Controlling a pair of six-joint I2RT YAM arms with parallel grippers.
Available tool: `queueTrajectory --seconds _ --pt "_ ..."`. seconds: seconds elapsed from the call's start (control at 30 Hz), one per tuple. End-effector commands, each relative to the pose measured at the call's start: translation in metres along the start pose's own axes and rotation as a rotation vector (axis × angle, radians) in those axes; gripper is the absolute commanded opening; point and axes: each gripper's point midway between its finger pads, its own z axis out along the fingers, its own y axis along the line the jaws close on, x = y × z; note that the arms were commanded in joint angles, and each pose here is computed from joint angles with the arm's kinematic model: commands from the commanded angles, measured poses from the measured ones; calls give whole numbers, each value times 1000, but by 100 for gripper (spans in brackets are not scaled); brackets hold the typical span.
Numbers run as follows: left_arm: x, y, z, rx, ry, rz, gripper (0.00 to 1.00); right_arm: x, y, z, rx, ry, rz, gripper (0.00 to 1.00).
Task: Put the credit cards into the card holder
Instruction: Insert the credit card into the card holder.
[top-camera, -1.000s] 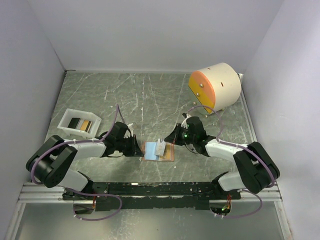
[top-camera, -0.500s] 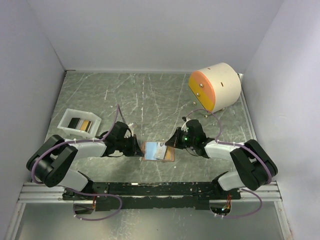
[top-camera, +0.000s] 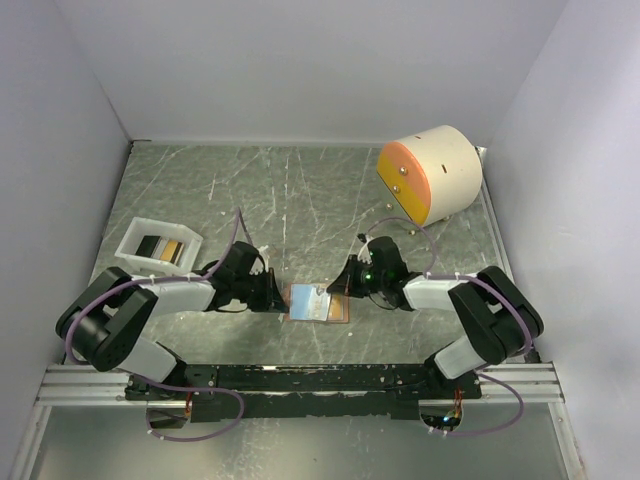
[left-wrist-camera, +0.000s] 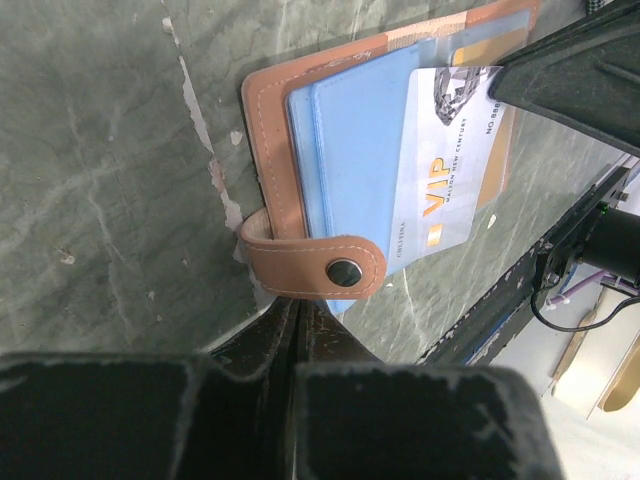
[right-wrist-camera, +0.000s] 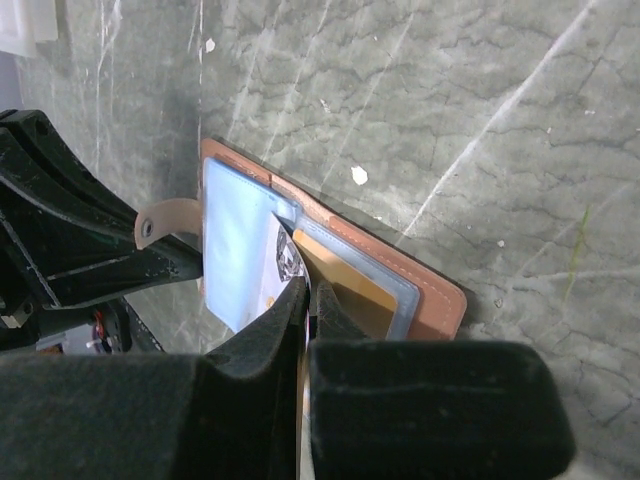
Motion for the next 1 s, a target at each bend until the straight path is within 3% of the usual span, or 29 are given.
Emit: queueTrajectory --seconds 0.0,0.47,0.7,0.97 --pt "3 15 5 -76 7 29 9 -2 -3 3 11 17 -40 0" --pt "5 7 7 -51 14 27 8 -9 4 11 -4 22 -26 1" --pt "13 -1 11 -21 20 18 9 -22 -8 0 137 -2 -46 38" --pt "17 -6 17 -26 27 28 8 -10 -11 -19 190 2 -19 46"
